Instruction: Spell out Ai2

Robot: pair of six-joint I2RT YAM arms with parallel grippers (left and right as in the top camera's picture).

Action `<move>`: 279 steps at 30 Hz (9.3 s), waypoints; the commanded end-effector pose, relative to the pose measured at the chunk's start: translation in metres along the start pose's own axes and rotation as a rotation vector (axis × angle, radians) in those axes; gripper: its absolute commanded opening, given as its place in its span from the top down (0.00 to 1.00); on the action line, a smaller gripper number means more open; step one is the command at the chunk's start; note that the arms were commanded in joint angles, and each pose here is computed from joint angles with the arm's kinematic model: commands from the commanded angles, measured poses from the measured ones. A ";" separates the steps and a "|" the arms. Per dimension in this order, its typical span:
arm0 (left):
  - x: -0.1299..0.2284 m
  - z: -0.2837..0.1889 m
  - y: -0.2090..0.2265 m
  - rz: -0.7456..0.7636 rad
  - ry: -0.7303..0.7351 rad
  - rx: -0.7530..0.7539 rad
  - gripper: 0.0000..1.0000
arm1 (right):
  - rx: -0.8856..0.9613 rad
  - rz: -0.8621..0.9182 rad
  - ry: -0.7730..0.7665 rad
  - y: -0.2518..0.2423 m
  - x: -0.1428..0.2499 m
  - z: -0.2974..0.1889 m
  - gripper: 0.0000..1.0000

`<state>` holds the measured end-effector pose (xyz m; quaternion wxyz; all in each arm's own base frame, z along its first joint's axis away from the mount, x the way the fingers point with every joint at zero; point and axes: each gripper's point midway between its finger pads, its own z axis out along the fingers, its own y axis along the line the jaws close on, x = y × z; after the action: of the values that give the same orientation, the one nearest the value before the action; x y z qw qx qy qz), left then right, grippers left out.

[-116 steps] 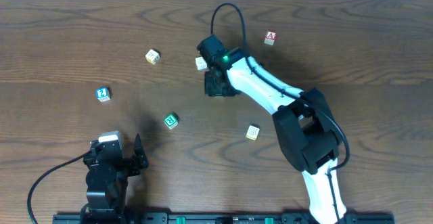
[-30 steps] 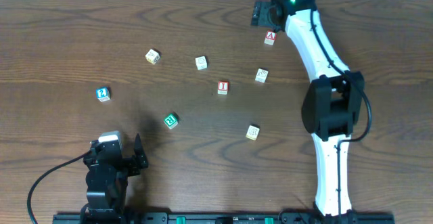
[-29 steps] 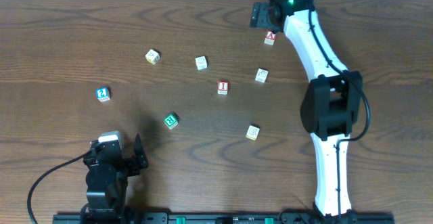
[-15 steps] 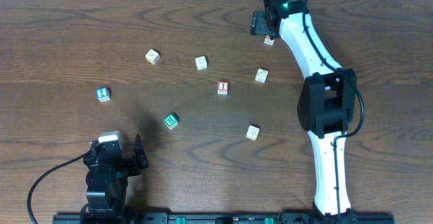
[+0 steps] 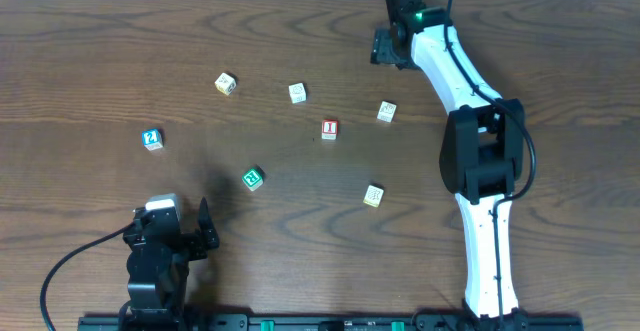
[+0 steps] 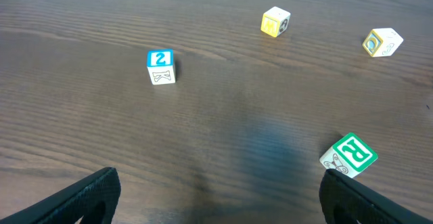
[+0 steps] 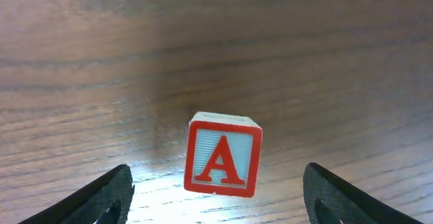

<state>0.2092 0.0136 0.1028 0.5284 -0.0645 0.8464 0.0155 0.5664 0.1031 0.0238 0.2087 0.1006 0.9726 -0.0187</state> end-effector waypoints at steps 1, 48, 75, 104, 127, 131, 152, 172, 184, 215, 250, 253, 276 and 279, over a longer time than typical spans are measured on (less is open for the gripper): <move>0.005 0.002 0.002 0.018 0.009 -0.008 0.05 | 0.005 0.021 0.011 -0.003 0.003 0.006 0.21; 0.005 0.002 0.002 0.017 0.009 -0.008 0.05 | -0.017 0.028 -0.020 0.001 -0.010 0.007 0.69; 0.005 0.002 0.002 0.018 0.009 -0.008 0.05 | -0.241 -0.235 0.031 0.141 0.039 -0.178 0.99; 0.005 0.002 0.002 0.017 0.009 -0.008 0.05 | -0.090 -0.258 0.057 0.168 0.154 -0.156 0.99; 0.005 0.002 0.002 0.018 0.009 -0.008 0.05 | -0.185 -0.176 0.179 0.178 0.195 -0.114 0.99; 0.005 0.002 0.002 0.018 0.009 -0.008 0.05 | -0.154 -0.163 0.168 0.172 0.194 -0.111 0.99; 0.005 0.002 0.002 0.018 0.009 -0.008 0.05 | -0.069 -0.125 0.151 0.153 0.187 -0.097 0.99; 0.005 0.002 0.002 0.017 0.009 -0.008 0.05 | -0.058 -0.136 0.185 0.151 0.197 -0.090 0.99; 0.005 0.002 0.002 0.017 0.009 -0.008 0.04 | -0.060 -0.146 0.194 0.154 0.202 -0.083 0.99; 0.005 0.002 0.002 0.017 0.009 -0.008 0.05 | -0.039 -0.154 0.172 0.154 0.201 -0.071 0.59; 0.005 0.002 0.002 0.017 0.009 -0.008 0.05 | -0.268 -0.288 -0.404 0.130 0.035 -0.348 0.16; 0.005 0.002 0.002 0.018 0.009 -0.008 0.05 | -0.260 -0.310 -0.377 0.107 0.053 -0.375 0.16; 0.005 0.002 0.002 0.018 0.009 -0.008 0.05 | -0.448 -0.500 -0.233 -0.017 0.274 -0.418 0.01; 0.005 0.002 0.002 0.018 0.009 -0.008 0.05 | -0.481 -0.487 -0.250 -0.026 0.275 -0.425 0.01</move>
<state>0.2092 0.0136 0.1029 0.5286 -0.0645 0.8463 0.0155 0.1497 0.1622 0.3021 0.3397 -0.1907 0.9106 0.1376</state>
